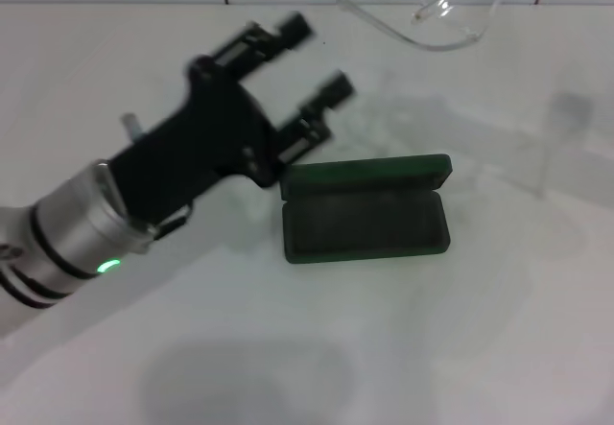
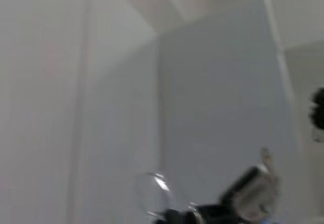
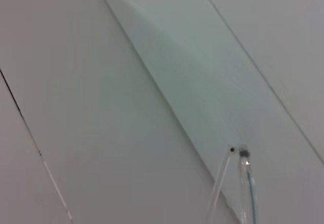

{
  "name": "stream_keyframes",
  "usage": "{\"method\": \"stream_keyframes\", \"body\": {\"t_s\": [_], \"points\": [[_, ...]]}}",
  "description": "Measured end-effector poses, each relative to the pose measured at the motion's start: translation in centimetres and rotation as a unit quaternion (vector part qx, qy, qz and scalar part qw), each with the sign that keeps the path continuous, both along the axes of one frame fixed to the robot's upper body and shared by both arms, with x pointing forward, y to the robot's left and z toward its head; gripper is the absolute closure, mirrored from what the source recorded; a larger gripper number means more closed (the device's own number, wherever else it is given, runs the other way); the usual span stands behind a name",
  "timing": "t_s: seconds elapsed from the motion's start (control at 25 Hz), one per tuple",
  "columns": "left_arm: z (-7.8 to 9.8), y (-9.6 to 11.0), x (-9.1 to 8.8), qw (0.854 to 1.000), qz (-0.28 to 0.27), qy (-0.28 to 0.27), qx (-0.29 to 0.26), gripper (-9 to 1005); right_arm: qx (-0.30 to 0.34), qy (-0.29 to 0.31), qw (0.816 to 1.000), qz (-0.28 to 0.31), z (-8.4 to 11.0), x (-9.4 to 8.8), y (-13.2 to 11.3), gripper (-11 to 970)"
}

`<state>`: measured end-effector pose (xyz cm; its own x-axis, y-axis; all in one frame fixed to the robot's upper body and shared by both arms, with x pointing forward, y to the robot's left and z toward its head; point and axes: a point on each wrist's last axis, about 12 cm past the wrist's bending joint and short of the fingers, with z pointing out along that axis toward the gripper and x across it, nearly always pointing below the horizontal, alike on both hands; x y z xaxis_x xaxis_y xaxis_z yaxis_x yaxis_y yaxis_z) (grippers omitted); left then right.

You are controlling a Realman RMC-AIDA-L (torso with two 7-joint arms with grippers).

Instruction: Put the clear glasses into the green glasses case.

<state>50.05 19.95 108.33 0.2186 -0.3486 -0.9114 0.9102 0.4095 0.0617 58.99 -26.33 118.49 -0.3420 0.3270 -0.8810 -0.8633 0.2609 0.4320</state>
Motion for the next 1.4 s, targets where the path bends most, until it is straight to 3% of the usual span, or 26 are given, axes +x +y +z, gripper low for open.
{"method": "stream_keyframes", "body": {"t_s": [0.24,0.48,1.0,1.4], "points": [[0.1,-1.3,0.2,0.994,-0.089,-0.012,0.063,394,0.008,0.002,1.000,0.005,0.0,0.2,0.6,844],[0.2,-2.0,-0.1,0.985,-0.142,-0.028,0.091,394,0.011,0.006,1.000,0.010,0.0,0.4,1.0,844],[1.4,-2.8,0.7,0.980,-0.171,-0.041,0.094,395,-0.065,0.031,0.996,0.060,-1.8,0.5,4.6,843],[1.7,-3.1,1.4,0.980,-0.163,-0.040,0.105,395,-0.138,0.031,0.984,0.107,-2.4,0.6,6.3,842]]}}
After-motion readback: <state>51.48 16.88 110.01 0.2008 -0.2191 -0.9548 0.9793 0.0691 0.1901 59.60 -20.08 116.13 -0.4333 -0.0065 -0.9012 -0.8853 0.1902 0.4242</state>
